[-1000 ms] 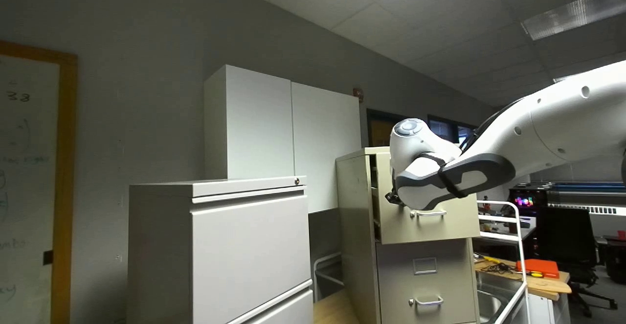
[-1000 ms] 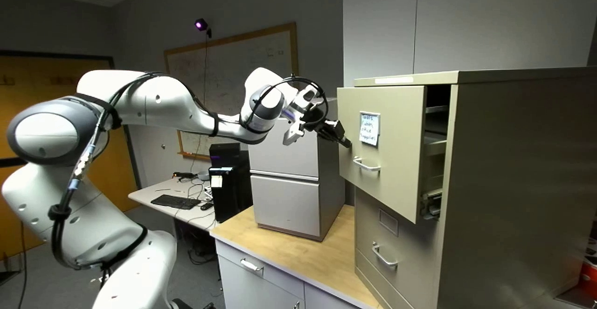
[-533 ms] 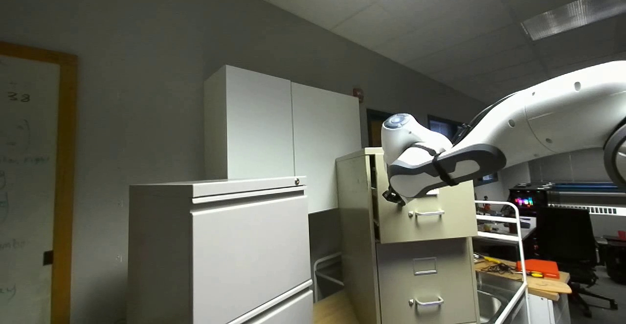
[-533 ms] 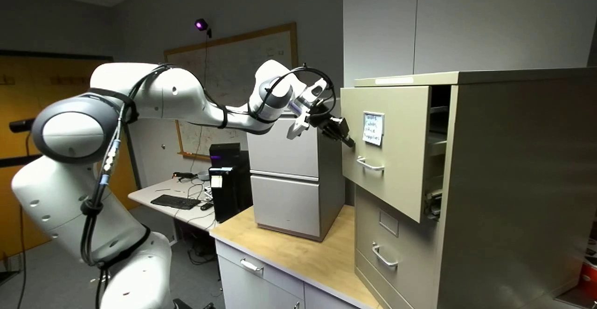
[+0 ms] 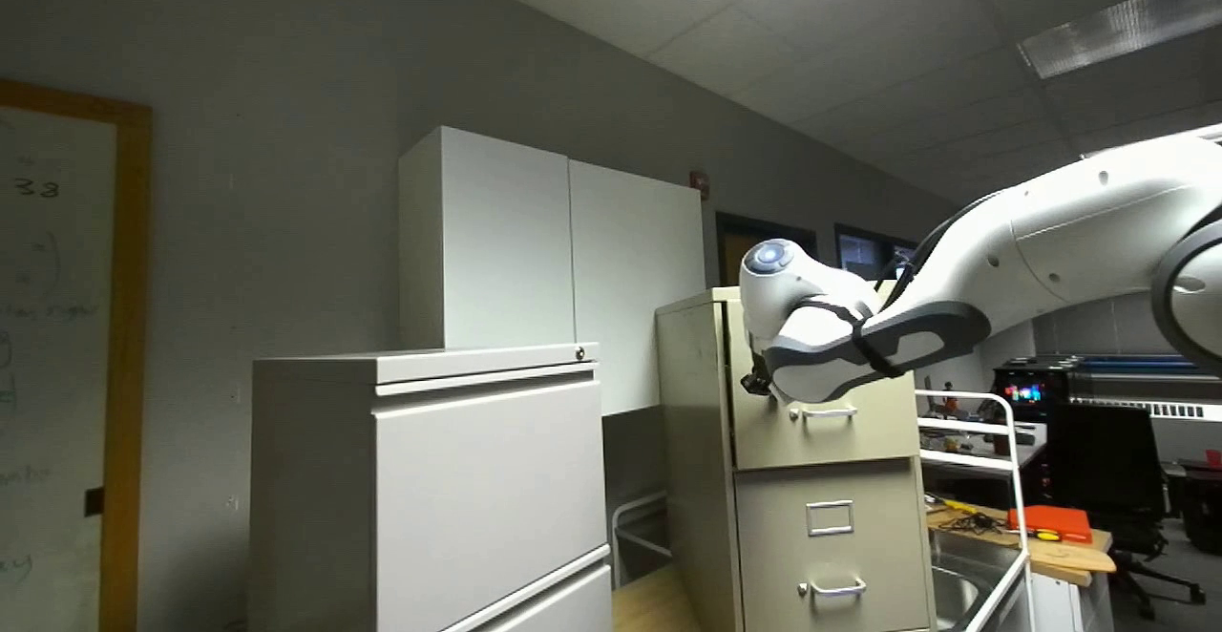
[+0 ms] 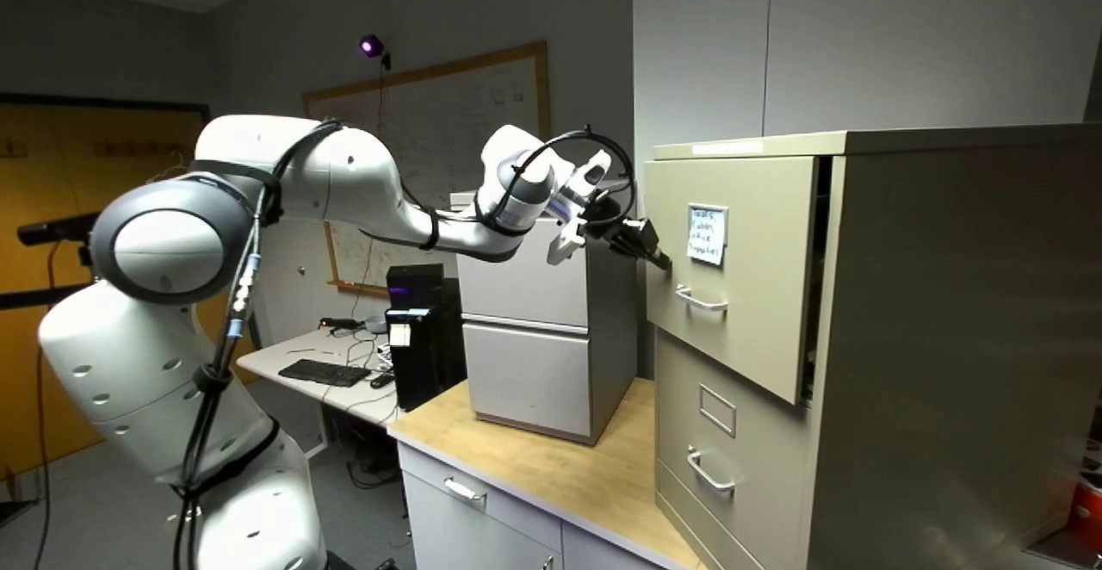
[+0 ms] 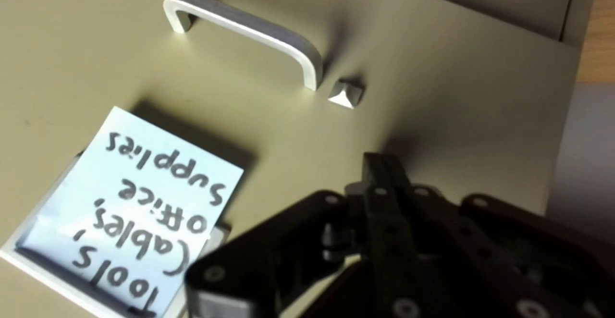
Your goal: Close the top drawer
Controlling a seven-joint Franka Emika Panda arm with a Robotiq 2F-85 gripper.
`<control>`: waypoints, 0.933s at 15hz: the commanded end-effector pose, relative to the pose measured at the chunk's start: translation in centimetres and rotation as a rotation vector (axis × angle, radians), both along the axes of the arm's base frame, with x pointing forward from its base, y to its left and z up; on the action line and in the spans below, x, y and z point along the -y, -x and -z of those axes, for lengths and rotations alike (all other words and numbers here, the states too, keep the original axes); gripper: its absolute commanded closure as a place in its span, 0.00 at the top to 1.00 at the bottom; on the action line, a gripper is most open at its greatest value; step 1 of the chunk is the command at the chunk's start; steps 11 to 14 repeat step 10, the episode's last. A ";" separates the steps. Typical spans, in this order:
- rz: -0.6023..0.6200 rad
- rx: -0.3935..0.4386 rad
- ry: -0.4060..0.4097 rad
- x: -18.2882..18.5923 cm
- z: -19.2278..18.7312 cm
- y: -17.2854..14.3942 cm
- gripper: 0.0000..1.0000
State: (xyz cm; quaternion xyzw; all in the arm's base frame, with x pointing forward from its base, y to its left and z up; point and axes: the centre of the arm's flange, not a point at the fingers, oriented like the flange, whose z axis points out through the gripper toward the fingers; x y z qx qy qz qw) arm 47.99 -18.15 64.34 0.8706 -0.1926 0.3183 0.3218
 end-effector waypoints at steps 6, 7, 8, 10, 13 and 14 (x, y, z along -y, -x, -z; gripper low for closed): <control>-0.030 0.115 0.000 4.5 3.3 -4.6 0.00; -0.041 0.116 -0.009 4.6 3.3 -4.7 0.00; -0.052 0.120 -0.011 4.6 3.2 -4.7 0.00; -0.074 0.094 -0.031 4.6 3.8 -4.4 0.00; -0.074 0.094 -0.031 4.6 3.8 -4.4 0.00; -0.074 0.094 -0.031 4.6 3.8 -4.4 0.00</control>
